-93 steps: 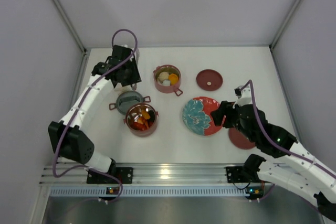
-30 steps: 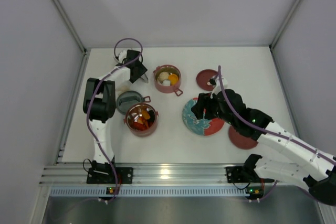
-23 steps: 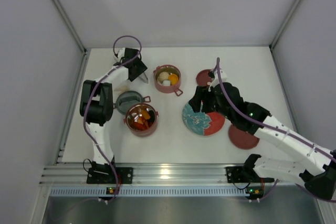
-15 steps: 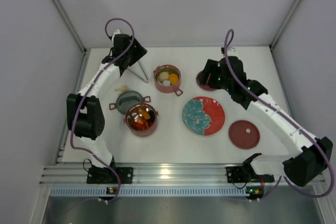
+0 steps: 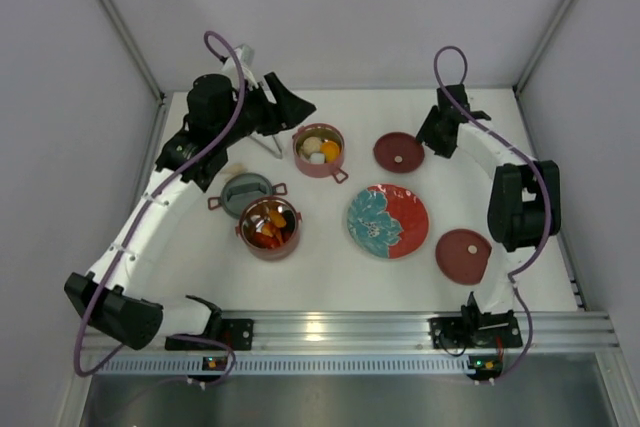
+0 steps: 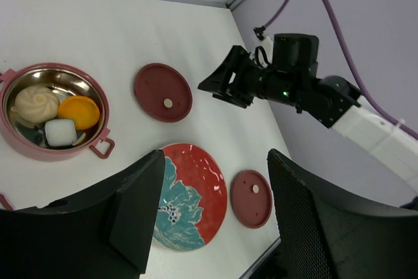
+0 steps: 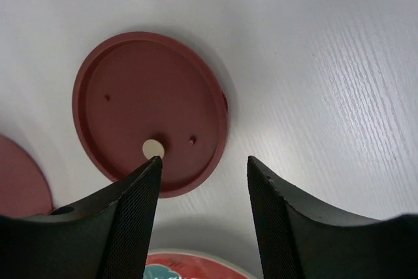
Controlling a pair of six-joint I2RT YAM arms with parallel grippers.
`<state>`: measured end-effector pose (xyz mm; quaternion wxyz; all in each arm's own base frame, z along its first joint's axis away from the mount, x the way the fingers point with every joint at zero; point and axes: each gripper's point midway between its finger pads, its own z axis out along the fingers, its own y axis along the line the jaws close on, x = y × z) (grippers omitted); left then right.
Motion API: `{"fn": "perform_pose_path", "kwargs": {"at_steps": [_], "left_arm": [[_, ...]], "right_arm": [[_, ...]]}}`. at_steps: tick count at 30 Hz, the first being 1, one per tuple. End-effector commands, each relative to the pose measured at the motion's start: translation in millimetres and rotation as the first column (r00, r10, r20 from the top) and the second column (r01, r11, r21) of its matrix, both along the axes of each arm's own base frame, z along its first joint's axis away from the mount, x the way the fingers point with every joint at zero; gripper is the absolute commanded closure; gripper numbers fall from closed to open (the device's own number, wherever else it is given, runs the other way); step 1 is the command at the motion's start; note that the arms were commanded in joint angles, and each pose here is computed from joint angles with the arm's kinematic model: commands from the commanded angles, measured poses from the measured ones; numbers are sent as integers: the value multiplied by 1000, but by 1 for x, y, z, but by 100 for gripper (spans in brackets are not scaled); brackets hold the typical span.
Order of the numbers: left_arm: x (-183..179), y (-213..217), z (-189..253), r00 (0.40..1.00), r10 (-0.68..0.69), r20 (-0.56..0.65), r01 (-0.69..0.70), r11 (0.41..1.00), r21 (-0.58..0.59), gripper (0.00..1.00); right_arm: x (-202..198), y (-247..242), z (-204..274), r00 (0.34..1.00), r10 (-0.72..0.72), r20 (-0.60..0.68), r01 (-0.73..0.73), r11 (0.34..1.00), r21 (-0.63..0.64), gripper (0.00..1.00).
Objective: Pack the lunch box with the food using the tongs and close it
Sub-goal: Pick up the box lid from the center of the board.
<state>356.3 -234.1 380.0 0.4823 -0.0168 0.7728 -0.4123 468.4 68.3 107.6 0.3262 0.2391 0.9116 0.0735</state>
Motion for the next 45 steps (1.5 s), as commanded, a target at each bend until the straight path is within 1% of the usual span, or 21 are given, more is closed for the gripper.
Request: {"fn": "perform_pose_path", "kwargs": {"at_steps": [1, 5, 6, 7, 8, 16, 20, 22, 30, 35, 39, 44, 45], "left_arm": [[-31, 0, -10, 995, -104, -8, 105, 992, 67, 31], [-42, 3, -17, 992, -125, -8, 125, 988, 93, 30], [-42, 4, -18, 992, -123, -8, 123, 988, 98, 30], [-45, 4, -20, 992, -128, -8, 129, 987, 99, 30], [-45, 4, -21, 991, -130, -8, 130, 987, 99, 30], [-44, 1, -28, 989, -149, -22, 151, 984, 98, 30], [-43, 0, -30, 988, -150, -28, 152, 984, 97, 30], [-43, 0, -31, 988, -149, -32, 152, 984, 96, 30], [-40, -1, -36, 988, -147, -44, 151, 983, 103, 30], [-38, -3, -43, 987, -147, -58, 153, 982, 110, 30], [-35, -3, -46, 987, -144, -66, 151, 982, 112, 30], [-33, -6, -50, 986, -150, -73, 157, 981, 113, 30], [-33, -6, -51, 986, -150, -75, 158, 981, 115, 30]], "right_arm": [[12, -9, 6, 1000, -10, -3, 10, 1000, -23, 46], [14, -12, -10, 999, -11, -41, 9, 999, -54, 48], [13, -14, -14, 999, -15, -50, 12, 998, -62, 50], [13, -15, -17, 998, -21, -55, 17, 997, -70, 55], [13, -15, -19, 998, -20, -57, 15, 997, -71, 56], [14, -17, -45, 994, -22, -107, 13, 996, -89, 57], [20, -15, -51, 994, -18, -109, 8, 996, -87, 57], [23, -16, -52, 993, -16, -113, 5, 996, -90, 62], [18, -12, -66, 991, -8, -130, -3, 997, -83, 63], [16, -7, -78, 991, -1, -135, -8, 998, -63, 66], [12, -5, -87, 989, 0, -145, -8, 998, -57, 74], [10, -5, -94, 988, 0, -152, -9, 998, -60, 78], [8, -6, -94, 988, -2, -154, -7, 998, -61, 81]]}}
